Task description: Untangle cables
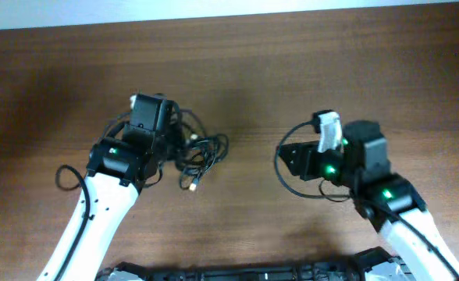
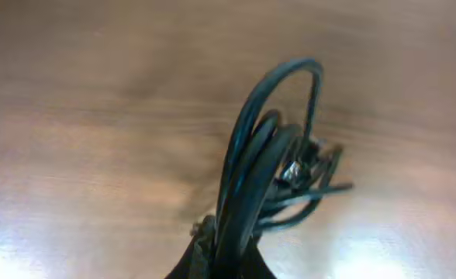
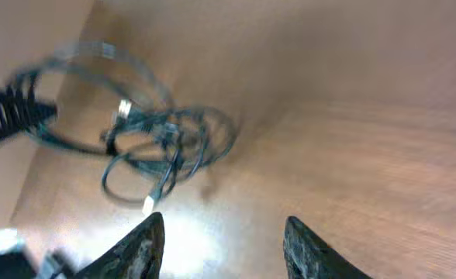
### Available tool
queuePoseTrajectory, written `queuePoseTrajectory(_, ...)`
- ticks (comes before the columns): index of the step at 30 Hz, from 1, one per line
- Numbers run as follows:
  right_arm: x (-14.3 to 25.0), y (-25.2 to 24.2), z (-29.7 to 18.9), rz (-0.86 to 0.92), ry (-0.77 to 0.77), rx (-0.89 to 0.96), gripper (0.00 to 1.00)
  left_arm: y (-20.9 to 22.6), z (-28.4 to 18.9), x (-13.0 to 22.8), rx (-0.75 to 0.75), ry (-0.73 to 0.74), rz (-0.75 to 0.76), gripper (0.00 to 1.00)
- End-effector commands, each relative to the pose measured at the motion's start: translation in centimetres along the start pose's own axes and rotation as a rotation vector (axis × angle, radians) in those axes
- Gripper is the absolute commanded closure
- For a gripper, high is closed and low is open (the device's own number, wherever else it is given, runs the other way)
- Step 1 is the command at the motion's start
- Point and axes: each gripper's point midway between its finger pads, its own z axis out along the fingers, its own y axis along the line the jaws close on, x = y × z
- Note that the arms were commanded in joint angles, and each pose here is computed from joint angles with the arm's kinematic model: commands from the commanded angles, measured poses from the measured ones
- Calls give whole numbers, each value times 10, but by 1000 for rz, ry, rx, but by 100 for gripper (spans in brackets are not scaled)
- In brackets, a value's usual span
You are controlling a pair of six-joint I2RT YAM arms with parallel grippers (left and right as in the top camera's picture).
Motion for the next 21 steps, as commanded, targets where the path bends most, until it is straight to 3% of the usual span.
queuePoseTrajectory(1,29,20,20,-100,188,-223,42,-55,-12,5,319,12,291,100)
queuePoseTrajectory(5,43,22,40,-170,263,-348,20,-73,-20,12,443,20,390,100)
queuePoseTrajectory(7,42,21,46,-181,261,-355,19,-76,-22,13,464,23,390,100)
queuePoseTrajectory(10,49,43,54,-263,267,-411,36,-81,-24,14,495,25,391,100)
queuePoseTrajectory(18,72,38,81,-414,287,-178,38,-84,-25,7,502,10,332,100)
queuePoseTrajectory(21,68,25,86,-450,260,-68,51,-87,-26,2,509,-5,308,100)
